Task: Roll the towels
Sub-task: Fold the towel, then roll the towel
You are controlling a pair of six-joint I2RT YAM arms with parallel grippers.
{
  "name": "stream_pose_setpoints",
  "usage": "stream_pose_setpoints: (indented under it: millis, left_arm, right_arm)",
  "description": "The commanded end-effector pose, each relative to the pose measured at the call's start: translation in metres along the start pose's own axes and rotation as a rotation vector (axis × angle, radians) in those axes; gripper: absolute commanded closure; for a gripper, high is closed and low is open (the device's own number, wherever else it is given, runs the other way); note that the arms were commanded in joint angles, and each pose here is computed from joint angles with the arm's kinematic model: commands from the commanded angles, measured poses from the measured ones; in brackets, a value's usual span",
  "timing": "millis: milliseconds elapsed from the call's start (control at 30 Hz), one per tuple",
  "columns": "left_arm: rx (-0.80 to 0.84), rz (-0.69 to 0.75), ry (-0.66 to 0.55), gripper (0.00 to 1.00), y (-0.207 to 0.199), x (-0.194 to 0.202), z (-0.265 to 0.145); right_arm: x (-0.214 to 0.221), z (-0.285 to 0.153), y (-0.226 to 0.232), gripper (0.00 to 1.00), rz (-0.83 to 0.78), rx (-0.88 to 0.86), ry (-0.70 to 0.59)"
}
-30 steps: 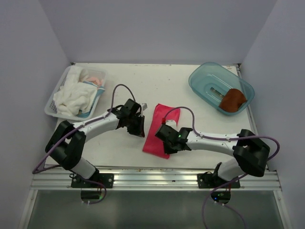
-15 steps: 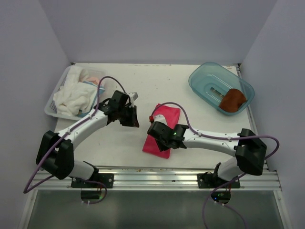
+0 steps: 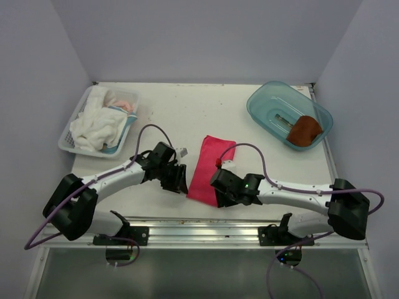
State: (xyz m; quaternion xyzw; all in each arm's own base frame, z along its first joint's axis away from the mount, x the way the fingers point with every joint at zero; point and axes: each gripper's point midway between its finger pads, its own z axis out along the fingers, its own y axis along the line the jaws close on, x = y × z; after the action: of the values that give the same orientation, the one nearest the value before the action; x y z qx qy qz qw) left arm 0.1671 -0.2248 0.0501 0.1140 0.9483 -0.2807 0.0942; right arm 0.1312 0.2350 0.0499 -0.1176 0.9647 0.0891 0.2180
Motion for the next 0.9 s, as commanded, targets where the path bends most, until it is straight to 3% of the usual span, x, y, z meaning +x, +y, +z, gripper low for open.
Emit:
stream_pose_setpoints:
  millis: [0,533,867]
  left_arm:
    - [0.079,0.011,-0.079,0.55,-0.015,-0.017,0.004]
    - [0.057,0.016,0.015,0.56,-0.002,0.002,0.029]
    - [0.071,0.014,0.046,0.64,-0.004,0.011,0.038]
  right_arm:
    - [-0.005,-0.005,0.029,0.53,0.204,-0.15,-0.032]
    - [0.01,0.021,0.024,0.54,0.217,-0.107,0.003]
    - [0.014,0.024,0.015,0.55,0.22,-0.069,0.003]
